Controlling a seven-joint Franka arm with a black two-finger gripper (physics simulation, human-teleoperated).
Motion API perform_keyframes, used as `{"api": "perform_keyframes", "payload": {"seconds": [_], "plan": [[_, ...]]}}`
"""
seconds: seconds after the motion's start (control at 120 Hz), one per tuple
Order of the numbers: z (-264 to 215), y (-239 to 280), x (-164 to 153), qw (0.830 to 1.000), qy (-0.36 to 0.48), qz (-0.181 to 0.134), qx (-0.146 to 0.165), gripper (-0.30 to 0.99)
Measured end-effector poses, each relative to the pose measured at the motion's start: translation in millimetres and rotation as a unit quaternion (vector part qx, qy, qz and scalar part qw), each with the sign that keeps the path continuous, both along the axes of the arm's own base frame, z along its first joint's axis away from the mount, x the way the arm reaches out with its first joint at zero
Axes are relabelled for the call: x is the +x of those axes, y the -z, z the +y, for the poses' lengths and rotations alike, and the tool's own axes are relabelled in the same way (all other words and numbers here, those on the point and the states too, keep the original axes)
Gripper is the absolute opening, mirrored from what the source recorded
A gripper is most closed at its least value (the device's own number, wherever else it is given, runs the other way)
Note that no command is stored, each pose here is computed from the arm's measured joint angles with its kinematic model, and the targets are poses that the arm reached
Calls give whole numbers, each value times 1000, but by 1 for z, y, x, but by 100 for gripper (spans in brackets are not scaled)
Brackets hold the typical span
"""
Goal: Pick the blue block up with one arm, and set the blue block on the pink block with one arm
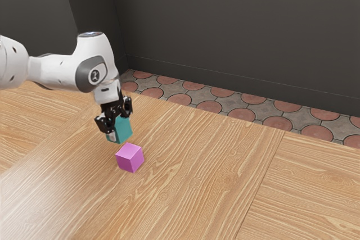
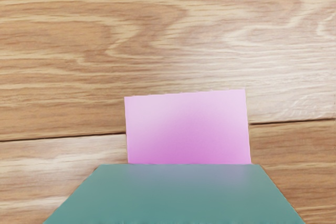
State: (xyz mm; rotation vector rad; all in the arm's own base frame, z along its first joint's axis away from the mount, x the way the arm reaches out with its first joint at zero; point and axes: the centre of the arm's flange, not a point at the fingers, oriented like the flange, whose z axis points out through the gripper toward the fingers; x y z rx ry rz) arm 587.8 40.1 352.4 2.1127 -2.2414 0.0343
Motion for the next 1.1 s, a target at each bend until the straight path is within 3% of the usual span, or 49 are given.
{"api": "perform_keyframes", "payload": {"seconds": [0.483,0.642,0.8,0.917,1.1], "plan": [[-33,14,-4,999,-32,18,5,34],[-34,16,-5,999,-44,22,7,52],[-30,11,-7,998,-57,21,9,61],[-31,-52,-17,998,-63,-11,17,64],[-37,-229,-43,993,-74,-85,39,67]]}}
